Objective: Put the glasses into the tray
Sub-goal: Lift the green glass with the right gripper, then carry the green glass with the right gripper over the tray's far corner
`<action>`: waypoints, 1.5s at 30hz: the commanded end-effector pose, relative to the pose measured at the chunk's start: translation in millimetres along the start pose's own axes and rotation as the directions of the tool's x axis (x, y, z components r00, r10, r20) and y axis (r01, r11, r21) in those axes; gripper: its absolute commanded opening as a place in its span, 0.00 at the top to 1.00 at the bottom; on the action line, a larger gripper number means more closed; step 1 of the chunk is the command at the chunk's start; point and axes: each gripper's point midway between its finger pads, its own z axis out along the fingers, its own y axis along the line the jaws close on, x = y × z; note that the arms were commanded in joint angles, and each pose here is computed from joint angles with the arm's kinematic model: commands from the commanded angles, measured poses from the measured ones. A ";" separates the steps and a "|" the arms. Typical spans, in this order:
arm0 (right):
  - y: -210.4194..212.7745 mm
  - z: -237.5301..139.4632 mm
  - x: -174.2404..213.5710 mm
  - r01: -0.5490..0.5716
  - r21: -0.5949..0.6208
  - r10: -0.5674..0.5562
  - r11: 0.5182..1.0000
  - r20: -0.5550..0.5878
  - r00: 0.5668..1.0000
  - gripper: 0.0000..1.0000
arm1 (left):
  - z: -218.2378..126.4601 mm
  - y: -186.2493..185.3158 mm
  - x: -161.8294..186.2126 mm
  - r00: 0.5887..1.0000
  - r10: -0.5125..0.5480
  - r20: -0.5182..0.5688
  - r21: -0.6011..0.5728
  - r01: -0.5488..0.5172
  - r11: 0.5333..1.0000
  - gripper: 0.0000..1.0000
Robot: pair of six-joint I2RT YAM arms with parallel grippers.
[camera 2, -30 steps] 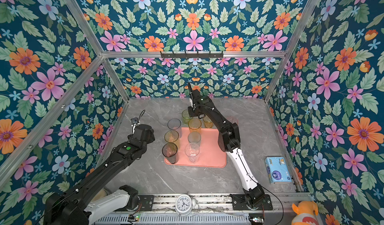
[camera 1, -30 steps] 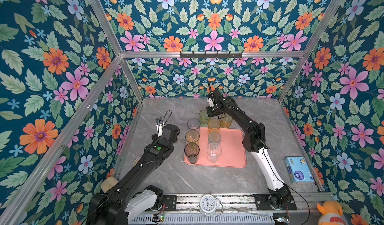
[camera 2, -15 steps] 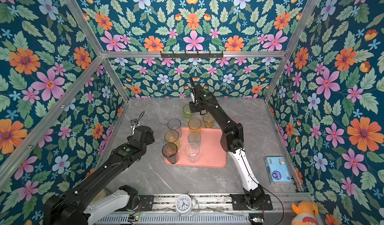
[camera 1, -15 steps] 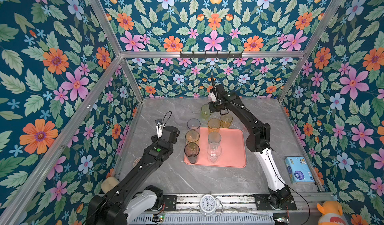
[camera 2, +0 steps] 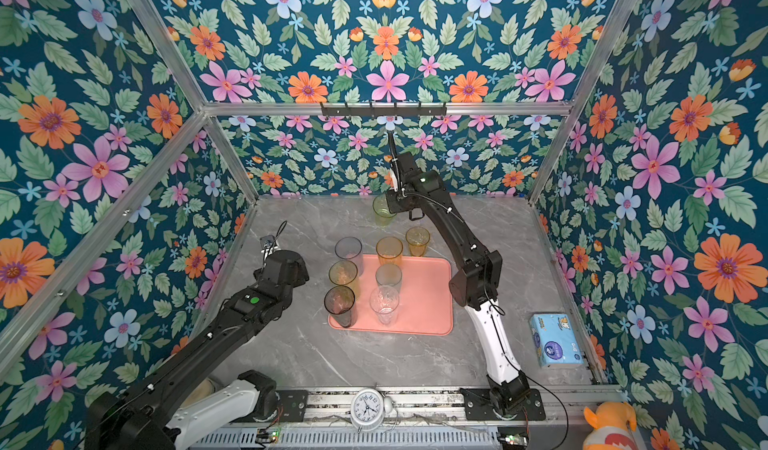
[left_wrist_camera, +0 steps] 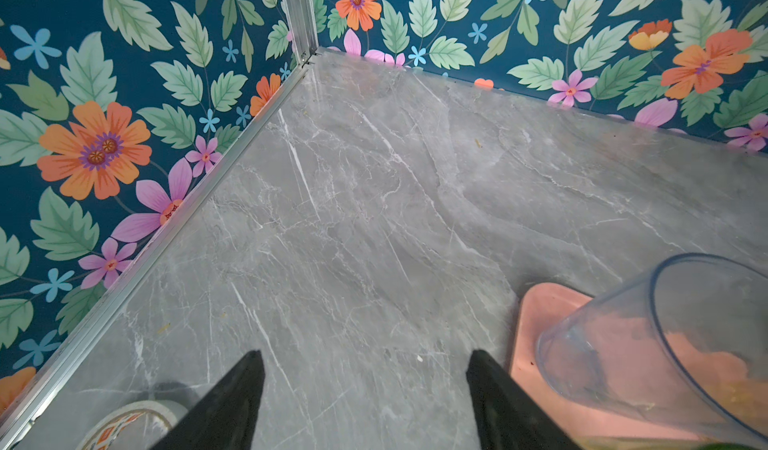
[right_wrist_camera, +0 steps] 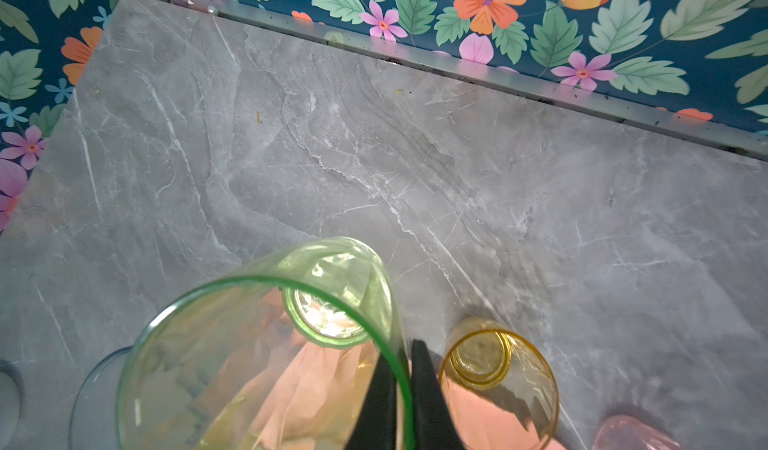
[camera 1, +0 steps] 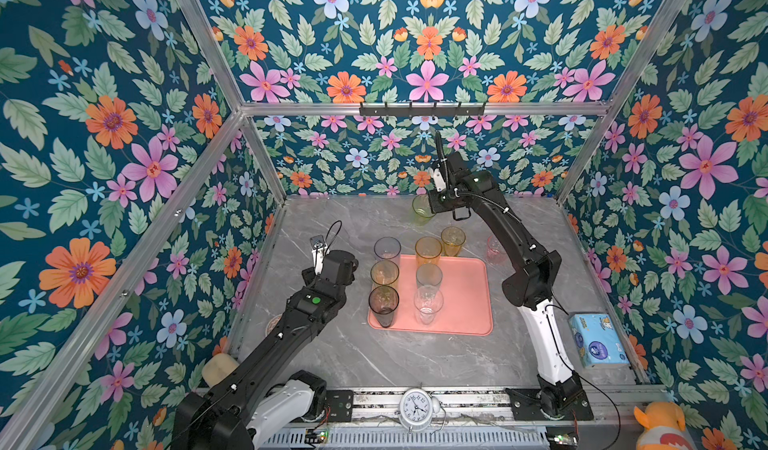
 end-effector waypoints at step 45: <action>-48.0 -158.3 125.0 -0.068 0.154 0.075 0.986 -0.040 0.996 0.99 | 24.3 -64.4 -67.3 0.997 0.078 0.026 0.204 -0.082 0.976 0.12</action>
